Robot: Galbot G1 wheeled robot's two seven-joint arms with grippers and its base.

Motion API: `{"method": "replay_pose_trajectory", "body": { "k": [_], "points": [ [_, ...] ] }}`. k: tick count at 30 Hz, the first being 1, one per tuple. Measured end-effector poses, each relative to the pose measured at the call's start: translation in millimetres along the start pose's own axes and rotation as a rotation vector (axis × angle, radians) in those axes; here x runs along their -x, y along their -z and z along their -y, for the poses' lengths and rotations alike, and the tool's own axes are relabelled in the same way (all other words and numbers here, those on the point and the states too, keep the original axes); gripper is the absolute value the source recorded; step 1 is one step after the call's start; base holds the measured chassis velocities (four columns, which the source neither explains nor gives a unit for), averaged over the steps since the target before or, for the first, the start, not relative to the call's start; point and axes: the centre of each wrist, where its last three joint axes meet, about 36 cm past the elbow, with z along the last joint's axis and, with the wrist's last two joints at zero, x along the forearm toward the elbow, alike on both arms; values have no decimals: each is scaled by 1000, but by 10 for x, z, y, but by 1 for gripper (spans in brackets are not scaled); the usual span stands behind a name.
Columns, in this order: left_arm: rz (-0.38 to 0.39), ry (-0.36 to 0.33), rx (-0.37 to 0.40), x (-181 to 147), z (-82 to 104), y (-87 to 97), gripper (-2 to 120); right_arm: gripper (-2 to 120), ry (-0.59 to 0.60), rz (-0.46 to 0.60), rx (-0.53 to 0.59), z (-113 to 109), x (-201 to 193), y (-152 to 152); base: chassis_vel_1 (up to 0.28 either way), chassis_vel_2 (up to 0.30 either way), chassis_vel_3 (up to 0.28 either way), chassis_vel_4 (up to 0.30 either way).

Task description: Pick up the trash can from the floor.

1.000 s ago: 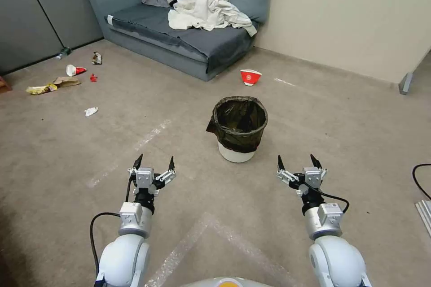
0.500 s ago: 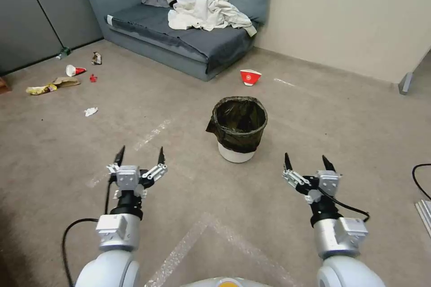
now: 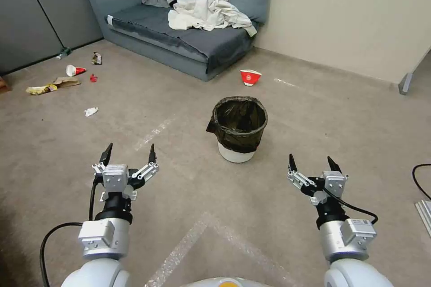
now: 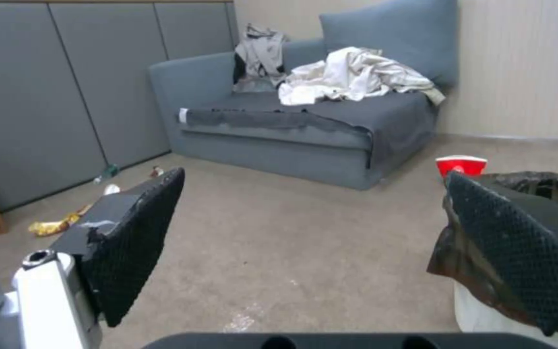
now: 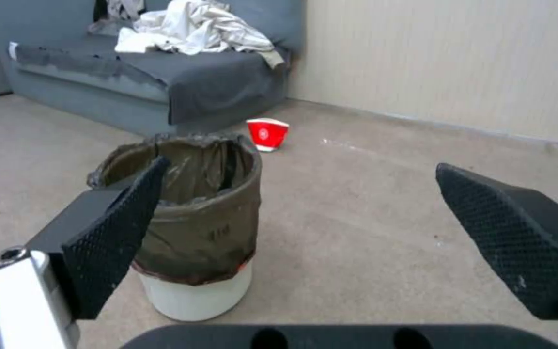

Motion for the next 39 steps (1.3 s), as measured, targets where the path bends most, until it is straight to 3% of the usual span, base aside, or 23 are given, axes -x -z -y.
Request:
{"method": "replay_pose_trajectory", "body": {
  "k": [39],
  "points": [
    [16,30,-28,19,36,-60,100,100,-17,-3,-2,9,33,-22,-33,-31,-27,-33]
  ]
}}
